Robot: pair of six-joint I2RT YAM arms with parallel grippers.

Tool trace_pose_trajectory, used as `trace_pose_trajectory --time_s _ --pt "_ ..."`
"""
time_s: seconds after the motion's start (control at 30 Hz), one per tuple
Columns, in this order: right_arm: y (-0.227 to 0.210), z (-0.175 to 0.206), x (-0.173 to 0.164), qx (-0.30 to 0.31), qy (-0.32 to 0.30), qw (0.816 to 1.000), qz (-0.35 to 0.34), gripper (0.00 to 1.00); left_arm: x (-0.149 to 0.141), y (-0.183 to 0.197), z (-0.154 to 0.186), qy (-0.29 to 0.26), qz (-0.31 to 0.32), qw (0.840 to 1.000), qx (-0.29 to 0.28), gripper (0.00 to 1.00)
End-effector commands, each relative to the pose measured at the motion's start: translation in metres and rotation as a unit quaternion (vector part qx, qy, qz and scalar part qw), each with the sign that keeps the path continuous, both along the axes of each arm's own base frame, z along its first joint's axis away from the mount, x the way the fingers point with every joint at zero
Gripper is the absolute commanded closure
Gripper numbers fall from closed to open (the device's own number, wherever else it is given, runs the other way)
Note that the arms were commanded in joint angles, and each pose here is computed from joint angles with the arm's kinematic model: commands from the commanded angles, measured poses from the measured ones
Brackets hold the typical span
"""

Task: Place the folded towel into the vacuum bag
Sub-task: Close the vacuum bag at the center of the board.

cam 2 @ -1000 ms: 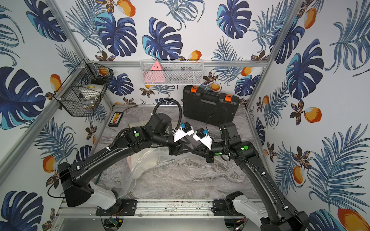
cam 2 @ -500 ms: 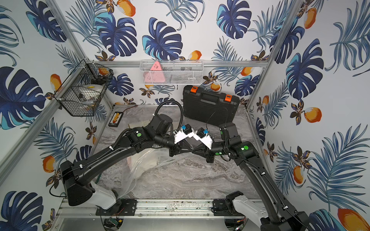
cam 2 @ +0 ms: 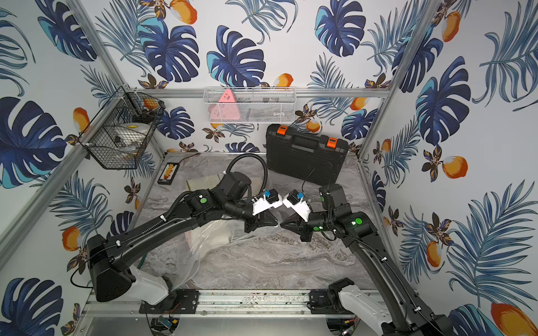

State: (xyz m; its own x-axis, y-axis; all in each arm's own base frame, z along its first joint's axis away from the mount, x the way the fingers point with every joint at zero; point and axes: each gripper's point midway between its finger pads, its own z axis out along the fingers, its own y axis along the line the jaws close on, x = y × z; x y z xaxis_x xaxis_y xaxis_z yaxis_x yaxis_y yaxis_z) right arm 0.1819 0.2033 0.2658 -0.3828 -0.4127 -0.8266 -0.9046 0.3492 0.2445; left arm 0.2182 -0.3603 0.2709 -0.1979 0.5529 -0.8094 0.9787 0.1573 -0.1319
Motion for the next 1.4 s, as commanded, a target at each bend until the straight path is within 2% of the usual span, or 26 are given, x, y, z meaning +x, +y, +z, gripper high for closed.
trace_pose_trajectory --time_s 0.0,0.13,0.27,0.33,0.43,0.57,0.77,0.8,0.87,1.13,1.37 --pt "0.002 0.007 -0.001 0.017 -0.005 1.000 -0.002 1.00 -0.002 0.025 -0.033 0.019 0.031 0.996 0.081 1.00" --pt "-0.003 0.001 -0.003 0.003 -0.001 1.000 -0.011 1.00 -0.002 0.031 -0.034 0.014 0.040 0.995 0.088 1.00" --pt "0.006 0.003 -0.010 0.031 0.030 0.999 0.016 1.00 -0.003 0.021 -0.027 0.036 0.039 0.997 0.059 1.00" --pt "0.013 -0.001 -0.013 0.039 0.048 0.998 0.025 0.95 -0.006 0.013 -0.024 0.043 0.037 0.998 0.042 1.00" --pt "0.020 -0.008 -0.013 0.032 0.039 0.999 0.020 0.89 -0.008 0.010 -0.021 0.046 0.038 0.998 0.031 1.00" --pt "0.030 -0.008 -0.011 0.040 0.038 0.998 0.024 0.89 -0.008 0.011 -0.019 0.044 0.042 0.998 0.030 1.00" --pt "0.038 -0.018 0.000 0.020 0.037 0.999 0.007 0.90 -0.010 0.013 -0.012 0.045 0.048 0.998 0.019 1.00" --pt "0.037 -0.018 0.002 0.017 0.035 0.999 0.002 0.93 -0.010 0.013 -0.012 0.044 0.049 0.998 0.019 1.00" --pt "0.035 -0.022 0.004 0.005 0.034 0.999 -0.006 1.00 -0.011 0.016 -0.011 0.041 0.052 0.998 0.022 1.00" --pt "0.017 -0.021 -0.001 -0.019 0.011 0.999 -0.032 1.00 -0.011 0.029 -0.016 0.029 0.063 0.996 0.048 1.00" --pt "-0.014 0.013 0.015 0.021 -0.011 0.996 -0.090 1.00 -0.003 0.050 -0.022 0.017 0.081 0.993 0.086 1.00"
